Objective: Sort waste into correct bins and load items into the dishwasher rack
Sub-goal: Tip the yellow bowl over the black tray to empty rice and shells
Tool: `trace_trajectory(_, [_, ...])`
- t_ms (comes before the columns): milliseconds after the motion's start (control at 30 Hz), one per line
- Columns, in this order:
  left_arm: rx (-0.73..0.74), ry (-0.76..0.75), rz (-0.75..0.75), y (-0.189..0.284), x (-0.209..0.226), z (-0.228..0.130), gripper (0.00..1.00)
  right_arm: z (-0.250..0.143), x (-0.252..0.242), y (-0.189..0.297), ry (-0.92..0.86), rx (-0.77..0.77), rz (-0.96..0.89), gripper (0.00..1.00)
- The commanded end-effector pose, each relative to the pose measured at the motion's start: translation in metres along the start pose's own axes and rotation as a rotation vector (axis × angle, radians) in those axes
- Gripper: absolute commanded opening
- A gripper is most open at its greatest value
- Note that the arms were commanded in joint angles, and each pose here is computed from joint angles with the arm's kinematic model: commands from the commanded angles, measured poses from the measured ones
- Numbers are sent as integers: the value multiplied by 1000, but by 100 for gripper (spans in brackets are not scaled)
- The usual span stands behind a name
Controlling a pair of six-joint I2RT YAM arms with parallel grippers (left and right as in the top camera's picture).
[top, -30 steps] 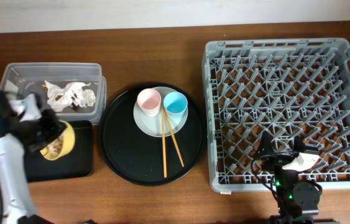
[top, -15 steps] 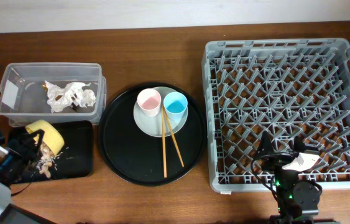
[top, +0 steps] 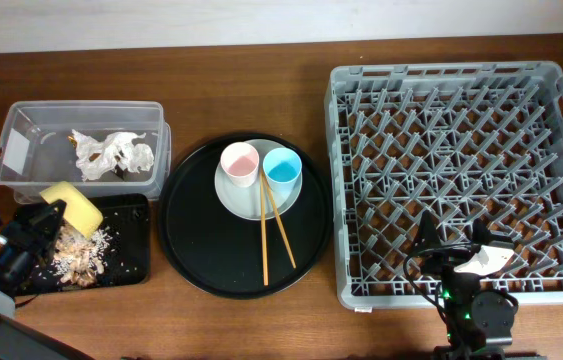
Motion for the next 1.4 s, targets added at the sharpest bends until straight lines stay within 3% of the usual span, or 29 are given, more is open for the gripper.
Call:
trace_trajectory(0, [-5,56,-37,1,0,2,0,-2,-2,0,-8,1,-7,98])
trace_trajectory(133, [2,81,-111,2,-7,4,0,-2,-2,0,-8,1,-8,98])
trace_trajectory(300, [-6,114,-35,1,0,3,0,-2,-2,0,-8,2,-8,98])
trace_trajectory(533, [4,147,-96,1,-5,4,0,-2,-2,0,-8,1,-8,98])
trace_trajectory(600, [-9,139,-46,1,-1,6,0,-2,-2,0,-8,1,-8,98])
trace_trajectory(1367, [20,177,-170,2,-12,7,0,-2,-2,0,-8,1,-8,98])
Point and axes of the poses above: each gripper's point midway between its finger pads, its own y axis back along the fingers, its own x axis along the line the jaws close on, z = x × y, the point moved 8 cm from there along y, back along the fingers, and after that the axes turned 9 degrees about -y, right-handed, at the moved point
